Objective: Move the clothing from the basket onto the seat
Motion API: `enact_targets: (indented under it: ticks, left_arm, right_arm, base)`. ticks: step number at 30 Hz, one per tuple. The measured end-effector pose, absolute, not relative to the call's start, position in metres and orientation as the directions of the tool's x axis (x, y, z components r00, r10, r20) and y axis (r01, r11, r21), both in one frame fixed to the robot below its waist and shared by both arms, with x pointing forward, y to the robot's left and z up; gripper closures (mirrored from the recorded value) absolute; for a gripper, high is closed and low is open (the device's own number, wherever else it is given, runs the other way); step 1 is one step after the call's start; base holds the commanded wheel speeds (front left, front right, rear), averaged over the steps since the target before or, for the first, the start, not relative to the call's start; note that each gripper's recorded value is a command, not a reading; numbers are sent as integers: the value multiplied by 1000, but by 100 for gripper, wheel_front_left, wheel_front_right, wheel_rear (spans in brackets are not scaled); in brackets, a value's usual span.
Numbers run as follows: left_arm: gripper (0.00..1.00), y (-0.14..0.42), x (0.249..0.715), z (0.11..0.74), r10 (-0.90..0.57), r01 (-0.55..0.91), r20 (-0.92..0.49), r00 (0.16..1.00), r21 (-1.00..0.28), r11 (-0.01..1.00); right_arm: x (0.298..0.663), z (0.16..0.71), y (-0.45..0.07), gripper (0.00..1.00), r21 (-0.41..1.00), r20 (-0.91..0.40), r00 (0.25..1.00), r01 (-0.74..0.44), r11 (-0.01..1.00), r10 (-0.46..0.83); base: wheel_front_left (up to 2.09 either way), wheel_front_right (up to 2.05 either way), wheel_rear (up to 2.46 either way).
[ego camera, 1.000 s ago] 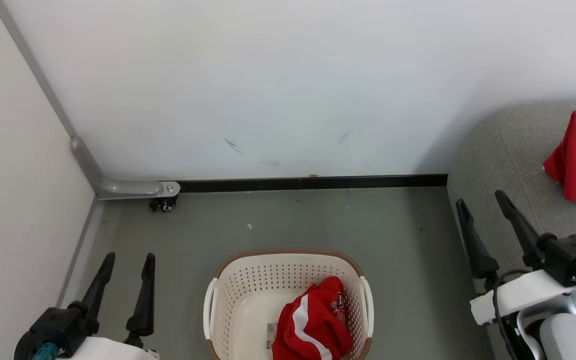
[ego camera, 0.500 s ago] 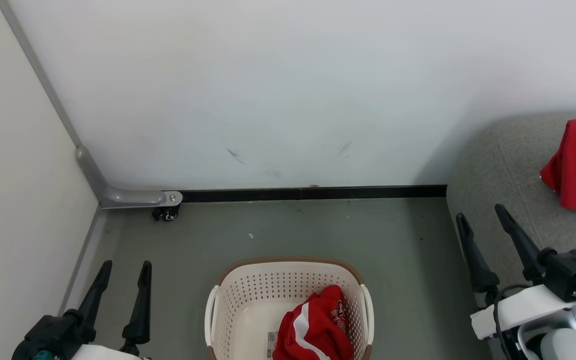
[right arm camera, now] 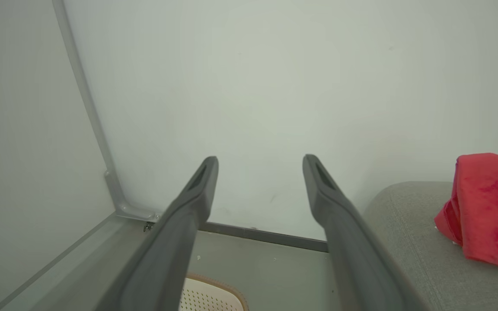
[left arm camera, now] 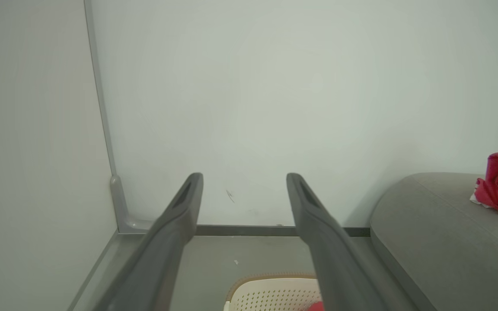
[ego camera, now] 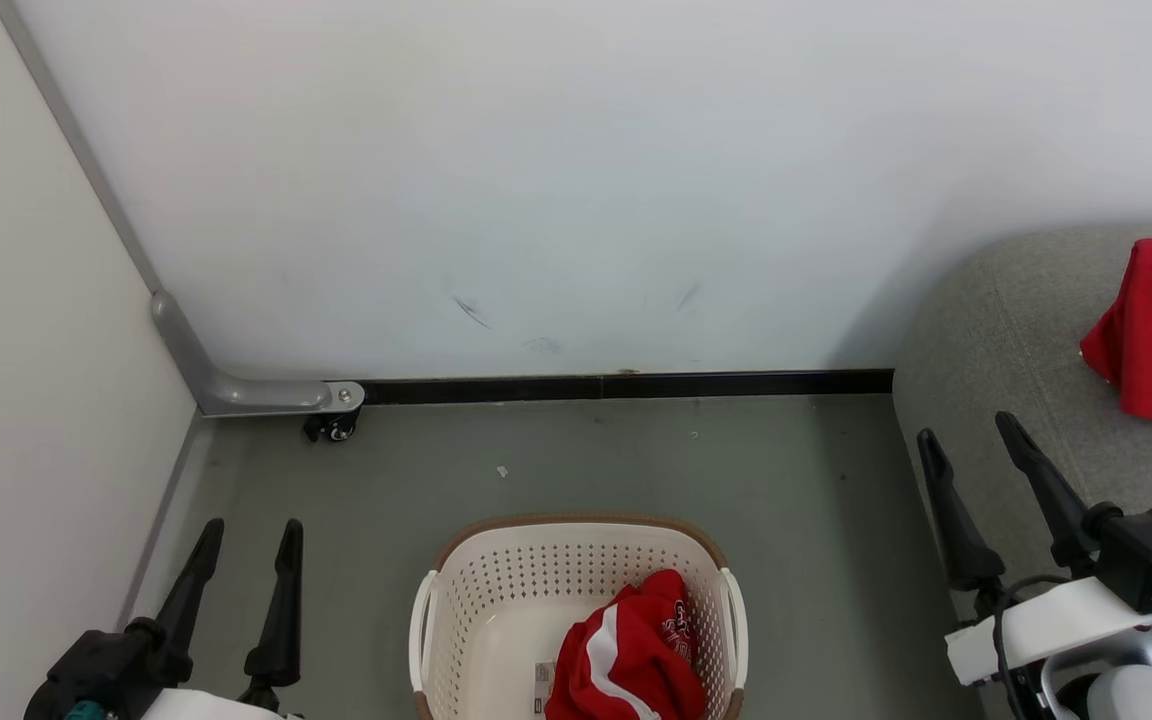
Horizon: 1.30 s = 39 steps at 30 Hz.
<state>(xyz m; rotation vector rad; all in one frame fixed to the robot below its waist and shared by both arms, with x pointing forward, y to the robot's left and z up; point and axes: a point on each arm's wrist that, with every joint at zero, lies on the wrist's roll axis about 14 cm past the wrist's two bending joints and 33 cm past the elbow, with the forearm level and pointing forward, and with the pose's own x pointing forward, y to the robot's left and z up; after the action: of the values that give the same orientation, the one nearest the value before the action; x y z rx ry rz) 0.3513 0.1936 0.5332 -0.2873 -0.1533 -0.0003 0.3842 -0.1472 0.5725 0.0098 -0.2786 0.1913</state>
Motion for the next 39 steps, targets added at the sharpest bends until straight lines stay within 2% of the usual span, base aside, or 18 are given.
enact_targets:
  ticks: [9, 39]
  left_arm:
    - [0, 187, 352, 528, -3, 44, 140, 990, -291, 956]
    - [0, 102, 359, 466, -296, 256, -76, 952, -329, 909]
  right_arm:
    - [382, 568, -149, 0, -11, 263, 948, -182, 983, 178]
    - [384, 578, -182, 0, -5, 300, 951, -80, 997, 78]
  base:
    - [0, 0, 0]
    - [0, 0, 0]
